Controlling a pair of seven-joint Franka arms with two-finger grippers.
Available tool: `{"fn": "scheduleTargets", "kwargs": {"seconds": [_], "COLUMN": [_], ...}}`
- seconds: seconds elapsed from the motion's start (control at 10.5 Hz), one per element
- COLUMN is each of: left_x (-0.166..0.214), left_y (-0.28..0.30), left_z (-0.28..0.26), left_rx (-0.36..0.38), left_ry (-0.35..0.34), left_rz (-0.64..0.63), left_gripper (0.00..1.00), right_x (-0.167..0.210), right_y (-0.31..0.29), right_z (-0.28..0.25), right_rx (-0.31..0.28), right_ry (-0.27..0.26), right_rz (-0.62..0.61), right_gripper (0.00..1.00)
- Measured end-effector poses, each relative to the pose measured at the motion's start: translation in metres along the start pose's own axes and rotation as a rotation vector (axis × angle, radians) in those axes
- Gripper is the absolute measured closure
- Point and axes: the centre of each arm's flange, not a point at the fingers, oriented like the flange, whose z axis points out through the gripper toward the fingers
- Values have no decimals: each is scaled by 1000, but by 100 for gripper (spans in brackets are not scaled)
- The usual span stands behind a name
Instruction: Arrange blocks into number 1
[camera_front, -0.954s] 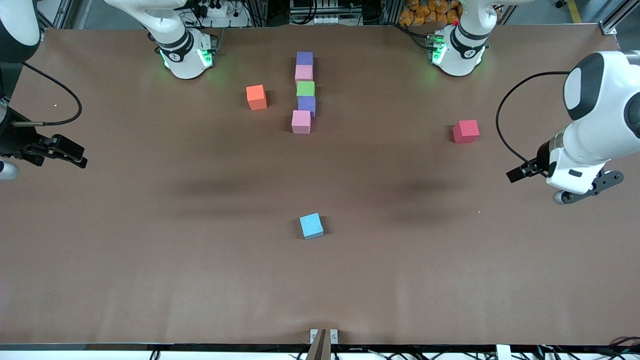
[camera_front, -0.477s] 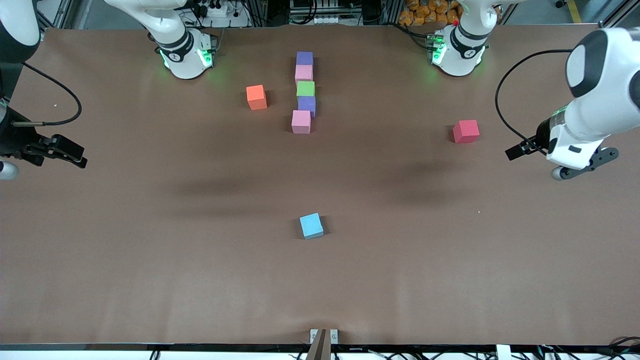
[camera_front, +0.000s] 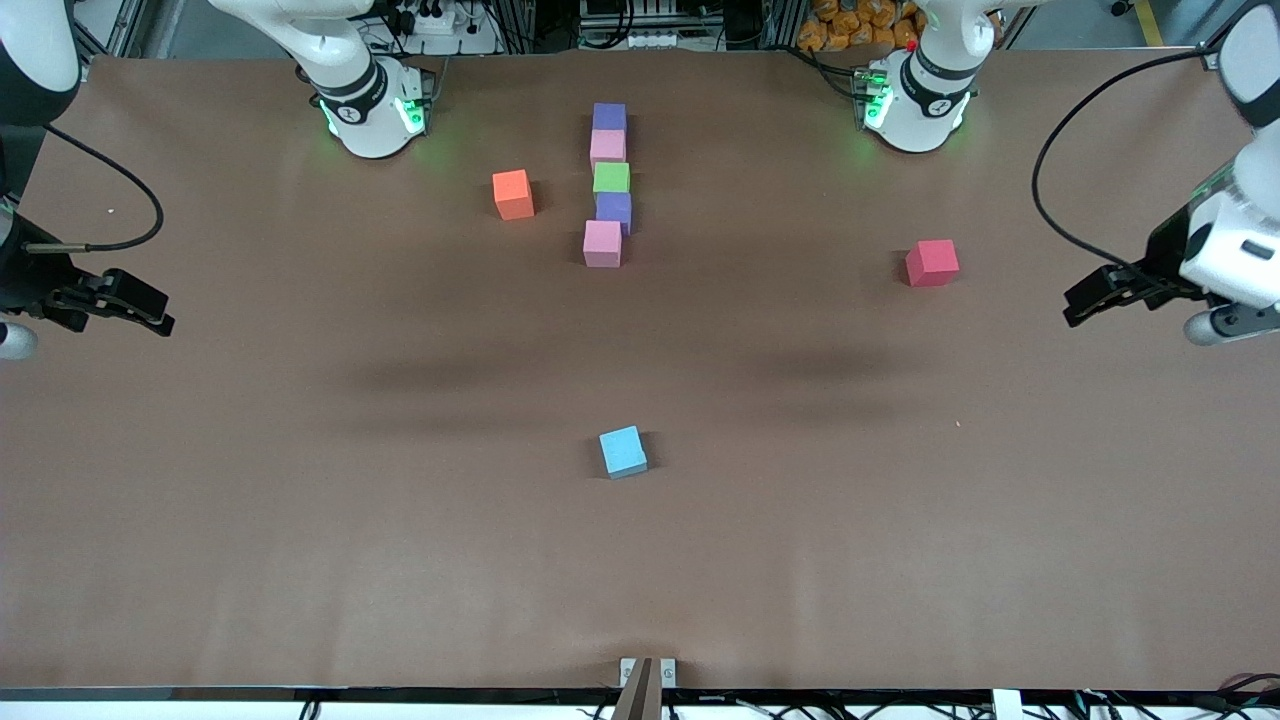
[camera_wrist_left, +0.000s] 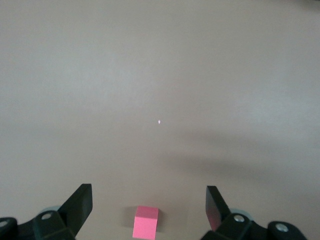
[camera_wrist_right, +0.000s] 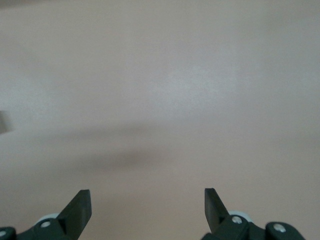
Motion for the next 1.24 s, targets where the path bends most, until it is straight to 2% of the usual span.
{"fn": "scheduleTargets", "kwargs": {"seconds": [0.29,0.76,1.24], "left_x": [-7,-24,-30], "left_y": [42,36,37], "left_z": [-43,-91,-93], "left_rx": [-19,2,9], "left_ry": [50,-37,-75], "left_rz": [76,167,180], "left_gripper": [0,0,0], "right_x": [0,0,0], "right_y": [0,0,1], "right_z": [0,0,0], "right_rx": [0,0,0], "right_ry": [0,0,0], "right_rz": [0,1,1], "right_gripper": [0,0,0]}}
